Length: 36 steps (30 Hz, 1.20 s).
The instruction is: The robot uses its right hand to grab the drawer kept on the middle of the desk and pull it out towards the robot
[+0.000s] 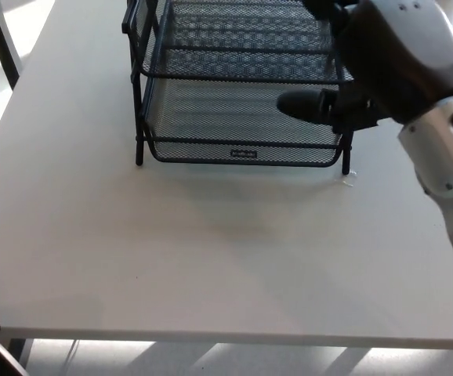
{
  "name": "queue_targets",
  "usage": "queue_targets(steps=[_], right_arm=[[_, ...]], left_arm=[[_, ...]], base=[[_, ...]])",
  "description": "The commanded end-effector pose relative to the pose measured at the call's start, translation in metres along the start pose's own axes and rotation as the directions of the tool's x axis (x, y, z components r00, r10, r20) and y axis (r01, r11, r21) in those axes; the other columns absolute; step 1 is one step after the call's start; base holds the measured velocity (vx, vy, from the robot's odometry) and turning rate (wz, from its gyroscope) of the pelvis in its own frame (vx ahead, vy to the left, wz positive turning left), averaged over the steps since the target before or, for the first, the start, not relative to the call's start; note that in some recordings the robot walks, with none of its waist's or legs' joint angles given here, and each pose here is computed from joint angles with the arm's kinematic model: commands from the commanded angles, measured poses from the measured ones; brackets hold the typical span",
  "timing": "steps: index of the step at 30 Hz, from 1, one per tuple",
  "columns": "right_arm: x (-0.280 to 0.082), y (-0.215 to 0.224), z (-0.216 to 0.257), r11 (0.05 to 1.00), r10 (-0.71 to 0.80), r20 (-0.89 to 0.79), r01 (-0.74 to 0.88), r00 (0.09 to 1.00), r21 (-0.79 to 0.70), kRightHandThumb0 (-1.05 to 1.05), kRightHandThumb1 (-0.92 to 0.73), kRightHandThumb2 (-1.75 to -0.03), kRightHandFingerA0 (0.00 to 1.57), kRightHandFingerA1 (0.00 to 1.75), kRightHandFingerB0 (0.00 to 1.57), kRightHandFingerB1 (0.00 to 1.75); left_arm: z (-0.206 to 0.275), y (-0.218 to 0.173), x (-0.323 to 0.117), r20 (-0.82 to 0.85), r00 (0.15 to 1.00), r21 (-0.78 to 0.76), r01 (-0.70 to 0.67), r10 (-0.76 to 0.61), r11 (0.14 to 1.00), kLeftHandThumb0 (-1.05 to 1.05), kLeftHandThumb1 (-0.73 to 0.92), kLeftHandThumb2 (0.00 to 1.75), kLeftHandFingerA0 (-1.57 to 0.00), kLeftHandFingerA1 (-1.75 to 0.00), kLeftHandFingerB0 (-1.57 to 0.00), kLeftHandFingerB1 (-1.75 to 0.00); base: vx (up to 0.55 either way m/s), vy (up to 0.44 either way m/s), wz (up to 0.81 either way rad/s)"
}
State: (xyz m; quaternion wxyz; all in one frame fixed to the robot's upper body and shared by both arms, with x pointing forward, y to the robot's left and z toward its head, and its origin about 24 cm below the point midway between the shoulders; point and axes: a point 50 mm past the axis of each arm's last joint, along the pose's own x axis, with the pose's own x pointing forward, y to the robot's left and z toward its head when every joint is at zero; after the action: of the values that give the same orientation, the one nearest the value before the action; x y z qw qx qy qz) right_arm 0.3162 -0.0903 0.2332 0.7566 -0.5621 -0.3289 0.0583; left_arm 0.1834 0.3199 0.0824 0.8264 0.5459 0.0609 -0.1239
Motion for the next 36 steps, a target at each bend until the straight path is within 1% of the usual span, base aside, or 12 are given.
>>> queue_targets(steps=[1, 2, 3, 4, 5, 7, 11, 15, 17, 26, 32, 36], right_arm=[[0.013, 0.009, 0.013, 0.998, 0.004, 0.072, 0.001, 0.997, -0.069, -0.87, -0.62, -0.60, 0.19, 0.46, 0.14, 0.35], [0.013, 0.010, 0.014, 0.997, 0.004, 0.077, 0.002, 0.997, -0.074, -0.86, -0.49, -0.90, 0.16, 0.53, 0.11, 0.44], [0.017, 0.012, 0.014, 0.996, 0.013, 0.074, -0.007, 0.997, -0.089, -0.89, -0.63, -0.61, 0.19, 0.48, 0.14, 0.35], [0.021, 0.017, 0.015, 0.993, 0.042, 0.074, -0.034, 0.996, -0.109, -0.87, -0.51, -0.94, 0.17, 0.54, 0.06, 0.41], [0.022, 0.019, 0.015, 0.993, 0.048, 0.074, -0.040, 0.996, -0.109, -0.88, -0.63, -0.61, 0.20, 0.47, 0.11, 0.35], [0.026, 0.025, 0.014, 0.991, 0.055, 0.073, -0.045, 0.996, -0.127, -0.91, -0.52, -0.93, 0.18, 0.54, 0.04, 0.41], [0.032, 0.036, 0.008, 0.979, 0.049, 0.056, -0.037, 0.997, -0.199, -0.85, -0.59, -0.58, 0.17, 0.47, 0.11, 0.36], [0.035, 0.050, -0.005, 0.969, 0.026, 0.005, -0.024, 1.000, -0.245, -0.83, -0.46, -0.87, 0.14, 0.52, 0.03, 0.40], [0.038, 0.057, -0.015, 0.956, 0.004, -0.011, -0.007, 1.000, -0.294, -0.81, -0.53, -0.56, 0.13, 0.44, 0.04, 0.31], [0.044, 0.071, -0.041, 0.923, 0.000, -0.099, -0.038, 0.995, -0.384, -0.75, -0.39, -0.72, 0.05, 0.44, 0.03, 0.21], [0.044, 0.075, -0.051, 0.904, -0.043, -0.104, -0.006, 0.994, -0.427, -0.37, -0.25, -0.86, 0.00, 0.53, 0.00, 0.53], [0.045, 0.072, -0.055, 0.882, -0.100, -0.059, 0.061, 0.993, -0.467, -0.59, -0.36, -0.73, 0.22, 0.59, 0.10, 0.49]], left_arm=[[0.001, 0.001, 0.000, 0.013, 1.000, 0.018, 0.007, -0.007, 1.000, -0.32, 0.55, 0.56, -0.79, -0.84, -0.79, -0.57], [0.001, 0.001, 0.000, 0.012, 1.000, 0.016, 0.008, -0.008, 1.000, -0.32, 0.56, 0.56, -0.78, -0.84, -0.79, -0.57], [0.002, 0.002, 0.003, 0.021, 1.000, 0.021, 0.005, -0.005, 1.000, -0.32, 0.55, 0.56, -0.79, -0.85, -0.79, -0.58], [0.003, 0.002, 0.003, 0.022, 1.000, 0.019, 0.005, -0.005, 1.000, -0.31, 0.55, 0.56, -0.79, -0.84, -0.79, -0.57], [0.003, 0.002, 0.003, 0.021, 1.000, 0.021, 0.004, -0.005, 1.000, -0.32, 0.55, 0.56, -0.79, -0.84, -0.79, -0.57], [0.003, 0.002, 0.003, 0.025, 1.000, 0.017, 0.005, -0.005, 1.000, -0.31, 0.55, 0.56, -0.78, -0.85, -0.79, -0.59], [0.003, 0.002, 0.004, 0.011, 1.000, 0.011, 0.011, -0.011, 1.000, -0.32, 0.55, 0.56, -0.77, -0.85, -0.79, -0.58], [0.004, 0.001, 0.005, 0.020, 1.000, 0.016, 0.010, -0.010, 1.000, -0.31, 0.54, 0.56, -0.79, -0.86, -0.80, -0.59], [0.004, 0.002, 0.005, 0.028, 1.000, 0.018, 0.007, -0.007, 1.000, -0.31, 0.54, 0.56, -0.79, -0.88, -0.80, -0.60], [0.006, 0.002, 0.006, 0.045, 0.999, 0.026, 0.009, -0.010, 1.000, -0.31, 0.53, 0.55, -0.81, -0.87, -0.81, -0.59], [0.007, 0.005, 0.007, 0.045, 0.999, 0.033, 0.016, -0.017, 0.999, -0.31, 0.54, 0.56, -0.81, -0.89, -0.80, -0.60], [0.009, 0.007, 0.009, 0.048, 0.999, 0.054, 0.013, -0.016, 0.998, -0.31, 0.55, 0.56, -0.80, -0.87, -0.79, -0.58]], base=[[0.00, 0.000, 0.00], [0.00, 0.000, 0.00], [0.00, 0.000, 0.00], [0.00, 0.000, 0.00], [0.00, 0.000, 0.00], [0.00, 0.000, 0.00], [0.00, 0.000, 0.00], [0.00, 0.000, 0.00], [0.00, 0.000, 0.00], [0.00, 0.000, 0.00], [0.00, 0.000, 0.00], [0.00, 0.000, 0.00]])
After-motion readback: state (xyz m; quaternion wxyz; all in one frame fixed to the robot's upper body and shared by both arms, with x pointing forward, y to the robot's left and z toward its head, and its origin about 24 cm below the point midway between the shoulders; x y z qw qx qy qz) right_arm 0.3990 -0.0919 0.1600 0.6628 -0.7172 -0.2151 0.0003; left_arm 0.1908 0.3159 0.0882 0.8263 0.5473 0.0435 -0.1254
